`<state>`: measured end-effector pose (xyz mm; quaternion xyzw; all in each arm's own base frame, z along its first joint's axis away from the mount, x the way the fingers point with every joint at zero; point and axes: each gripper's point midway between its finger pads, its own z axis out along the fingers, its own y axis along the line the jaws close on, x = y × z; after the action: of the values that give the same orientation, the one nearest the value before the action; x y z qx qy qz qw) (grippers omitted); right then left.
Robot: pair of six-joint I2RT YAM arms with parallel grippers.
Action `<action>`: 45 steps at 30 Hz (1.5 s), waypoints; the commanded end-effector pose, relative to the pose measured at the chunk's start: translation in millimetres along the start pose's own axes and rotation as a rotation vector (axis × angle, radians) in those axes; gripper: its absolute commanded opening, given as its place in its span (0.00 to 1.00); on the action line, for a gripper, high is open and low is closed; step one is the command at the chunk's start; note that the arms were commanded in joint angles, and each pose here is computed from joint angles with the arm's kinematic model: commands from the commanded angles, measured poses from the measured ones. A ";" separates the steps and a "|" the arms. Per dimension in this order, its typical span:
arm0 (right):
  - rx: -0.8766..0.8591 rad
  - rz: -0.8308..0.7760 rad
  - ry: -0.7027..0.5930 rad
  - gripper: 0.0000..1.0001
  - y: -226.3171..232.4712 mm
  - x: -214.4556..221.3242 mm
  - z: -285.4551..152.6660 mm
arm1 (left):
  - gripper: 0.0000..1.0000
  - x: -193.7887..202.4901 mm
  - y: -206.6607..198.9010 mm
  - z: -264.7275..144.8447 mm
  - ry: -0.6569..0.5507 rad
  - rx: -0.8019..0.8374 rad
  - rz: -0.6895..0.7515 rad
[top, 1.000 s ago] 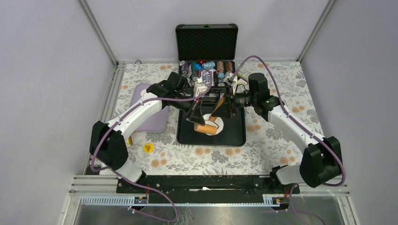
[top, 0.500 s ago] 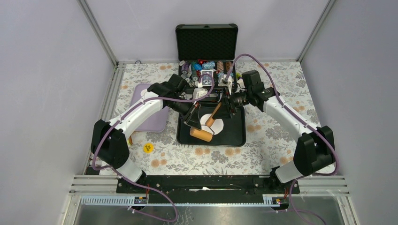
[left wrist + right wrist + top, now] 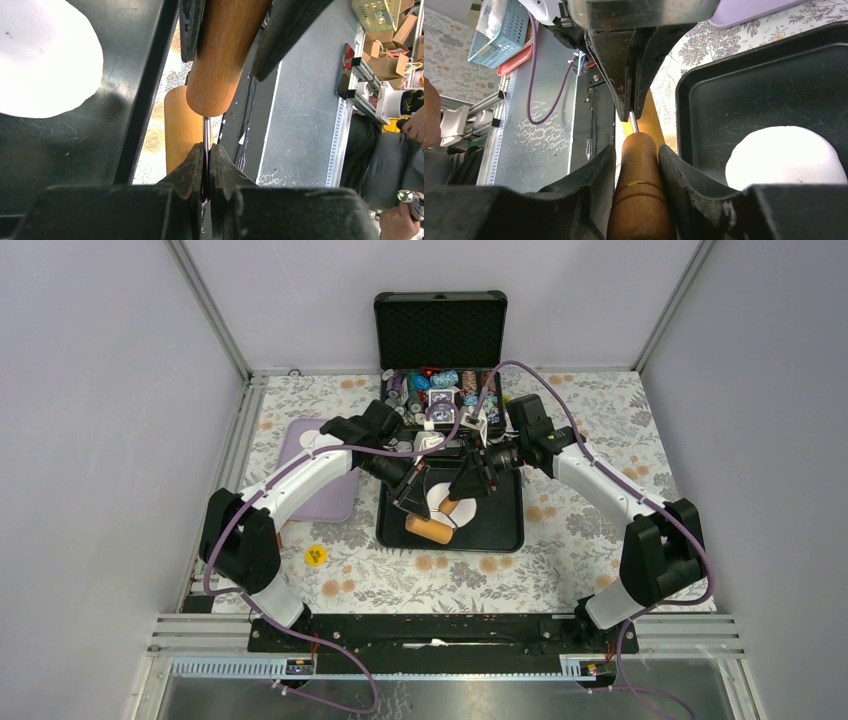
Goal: Roll out the dumpling wrappers from the dough
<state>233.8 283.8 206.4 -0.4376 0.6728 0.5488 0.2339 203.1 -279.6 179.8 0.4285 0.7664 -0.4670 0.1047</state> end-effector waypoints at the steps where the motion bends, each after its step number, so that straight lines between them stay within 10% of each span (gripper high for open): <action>1: -0.105 -0.015 -0.015 0.38 19.5 -9.5 6.9 | 0.00 -19.1 -8.7 -5.3 -0.056 0.040 0.071; 9: -0.074 -0.051 0.066 0.00 21.8 5.7 14.3 | 0.02 -22.4 3.8 -7.1 -0.065 0.016 0.038; 15: 0.286 -0.179 0.062 0.00 -11.1 -15.1 -6.2 | 0.88 -27.6 36.5 -34.2 -0.151 -0.114 -0.033; 17: 0.387 -0.218 0.030 0.00 -15.6 -21.5 -10.5 | 0.99 -27.8 55.1 -47.0 -0.190 -0.198 -0.069; 27: 0.685 -0.259 0.042 0.00 -43.7 -26.0 6.7 | 0.99 -4.2 174.8 -94.9 -0.261 -0.732 -0.359; 45: 0.909 -0.463 0.259 0.00 -60.7 0.7 43.1 | 0.90 40.0 237.7 -73.4 -0.179 -0.871 -0.597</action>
<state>260.7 312.6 141.6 -0.4932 0.7708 0.1326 0.3808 360.3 -149.9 47.1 0.0897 0.9669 -0.1556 0.1815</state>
